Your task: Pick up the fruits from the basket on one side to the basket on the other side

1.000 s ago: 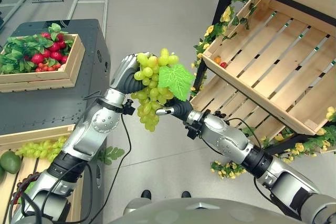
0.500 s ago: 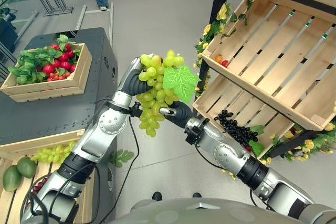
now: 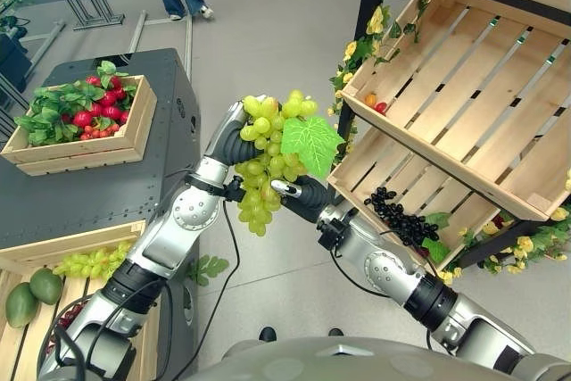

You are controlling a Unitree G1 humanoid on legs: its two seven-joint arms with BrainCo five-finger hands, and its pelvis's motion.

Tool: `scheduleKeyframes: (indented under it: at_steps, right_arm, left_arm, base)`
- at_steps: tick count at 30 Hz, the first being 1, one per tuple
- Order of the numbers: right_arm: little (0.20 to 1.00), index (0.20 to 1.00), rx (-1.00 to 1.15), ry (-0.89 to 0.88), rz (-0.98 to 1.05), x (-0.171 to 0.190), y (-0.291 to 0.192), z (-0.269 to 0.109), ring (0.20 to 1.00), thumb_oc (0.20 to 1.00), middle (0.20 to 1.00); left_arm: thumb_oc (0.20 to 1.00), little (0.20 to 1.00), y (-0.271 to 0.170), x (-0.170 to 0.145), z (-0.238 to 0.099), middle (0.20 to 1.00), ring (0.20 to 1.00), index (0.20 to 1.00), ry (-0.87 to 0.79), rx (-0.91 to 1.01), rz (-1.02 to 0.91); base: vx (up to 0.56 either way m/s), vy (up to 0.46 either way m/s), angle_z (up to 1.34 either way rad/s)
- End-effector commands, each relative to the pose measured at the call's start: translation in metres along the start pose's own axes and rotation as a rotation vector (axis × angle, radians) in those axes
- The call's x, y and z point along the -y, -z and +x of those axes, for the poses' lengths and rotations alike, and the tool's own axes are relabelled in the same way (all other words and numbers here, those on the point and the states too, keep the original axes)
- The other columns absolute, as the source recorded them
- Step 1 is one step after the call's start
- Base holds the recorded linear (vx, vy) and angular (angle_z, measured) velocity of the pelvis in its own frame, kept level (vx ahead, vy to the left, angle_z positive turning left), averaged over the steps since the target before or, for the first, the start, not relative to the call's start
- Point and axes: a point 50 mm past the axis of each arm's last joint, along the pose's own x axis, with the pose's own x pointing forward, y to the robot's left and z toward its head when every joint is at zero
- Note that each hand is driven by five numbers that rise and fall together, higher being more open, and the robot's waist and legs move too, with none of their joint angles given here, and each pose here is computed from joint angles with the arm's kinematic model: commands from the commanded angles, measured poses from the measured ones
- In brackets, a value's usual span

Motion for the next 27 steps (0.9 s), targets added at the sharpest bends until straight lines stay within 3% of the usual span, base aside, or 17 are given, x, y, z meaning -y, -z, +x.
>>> scheduleKeyframes:
  at_steps: [1, 27]
  right_arm:
    - [0.2, 0.2, 0.153, -0.142, 0.068, -0.028, -0.0181, 0.0119, 0.2, 0.2, 0.2]
    - [0.2, 0.2, 0.153, -0.12, 0.035, -0.0232, -0.021, 0.0087, 0.2, 0.2, 0.2]
  left_arm:
    - [0.2, 0.2, -0.0076, -0.0168, 0.0277, 0.2, 0.2, 0.2, -0.113, 0.073, -0.034]
    - [0.2, 0.2, -0.0039, -0.0215, 0.0206, 0.2, 0.2, 0.2, -0.158, 0.051, -0.045]
  base:
    - [0.0, 0.0, 0.0]
    - [0.0, 0.002, -0.02]
